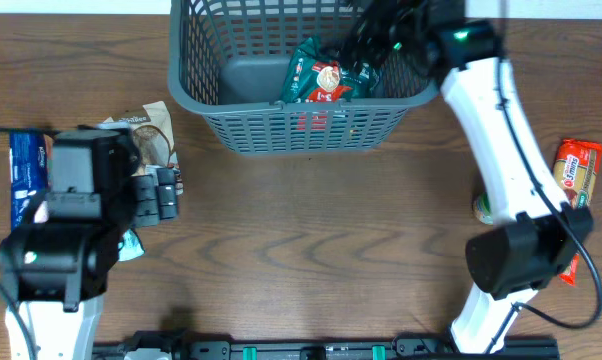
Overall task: Pack container
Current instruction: 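Open the right gripper to drop the bag into the basket, then move the right gripper to the green-capped jar and grasp it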
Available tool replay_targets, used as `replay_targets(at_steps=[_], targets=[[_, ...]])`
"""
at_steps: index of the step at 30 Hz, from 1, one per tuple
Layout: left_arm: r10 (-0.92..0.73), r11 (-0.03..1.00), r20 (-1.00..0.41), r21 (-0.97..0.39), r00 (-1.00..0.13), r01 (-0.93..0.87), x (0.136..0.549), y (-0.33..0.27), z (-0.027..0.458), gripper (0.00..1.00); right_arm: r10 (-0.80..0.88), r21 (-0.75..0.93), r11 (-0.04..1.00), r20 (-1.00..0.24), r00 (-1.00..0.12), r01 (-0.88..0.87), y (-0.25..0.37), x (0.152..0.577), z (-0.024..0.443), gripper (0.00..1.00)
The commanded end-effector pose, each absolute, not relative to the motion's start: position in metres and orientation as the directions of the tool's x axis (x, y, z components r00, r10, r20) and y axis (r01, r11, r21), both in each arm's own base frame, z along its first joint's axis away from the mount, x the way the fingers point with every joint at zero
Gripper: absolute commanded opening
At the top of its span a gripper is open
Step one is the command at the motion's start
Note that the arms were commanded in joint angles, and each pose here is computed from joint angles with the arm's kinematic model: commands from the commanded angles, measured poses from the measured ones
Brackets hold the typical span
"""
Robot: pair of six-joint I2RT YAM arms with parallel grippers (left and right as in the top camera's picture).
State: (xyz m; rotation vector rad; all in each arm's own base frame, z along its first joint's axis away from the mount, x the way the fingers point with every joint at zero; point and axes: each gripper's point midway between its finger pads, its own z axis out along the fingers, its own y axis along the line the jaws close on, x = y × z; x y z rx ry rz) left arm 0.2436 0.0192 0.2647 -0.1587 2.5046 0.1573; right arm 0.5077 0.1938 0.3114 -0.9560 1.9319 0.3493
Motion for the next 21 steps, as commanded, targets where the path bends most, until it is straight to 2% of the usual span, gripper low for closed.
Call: replay_targets(at_steps=[1,5,7,11,15,21], targets=[[-0.155,0.962,-0.625,0.081,-0.765,-0.260,0.235,0.044,0.275,0.99,-0.276,-0.055,0.857,-0.888,-0.367,-0.512,0.130,0.492,0.404,0.99],[-0.230,0.942,-0.617,0.052,-0.752,-0.330,0.232,0.061,0.273,0.99,-0.093,-0.009,0.988,-0.837,-0.540,-0.156,0.033,0.456,0.428,0.99],[-0.252,0.937,-0.624,0.035,-0.740,-0.348,0.233,0.065,0.274,0.99,0.021,0.025,1.000,-0.788,-0.615,0.002,-0.010,0.428,0.424,0.99],[-0.247,0.940,-0.641,0.025,-0.727,-0.342,0.237,0.066,0.278,0.99,0.229,0.111,0.972,-0.640,-0.734,0.206,-0.061,0.378,0.395,0.99],[-0.248,0.942,-0.641,0.016,-0.727,-0.335,0.238,0.064,0.278,0.99,0.317,0.200,0.948,-0.542,-0.778,0.247,-0.070,0.355,0.375,0.99],[-0.250,0.953,-0.634,-0.027,-0.732,-0.302,0.240,0.055,0.277,0.99,0.374,0.221,0.925,-0.391,-0.841,0.309,-0.061,0.316,0.336,0.99]])
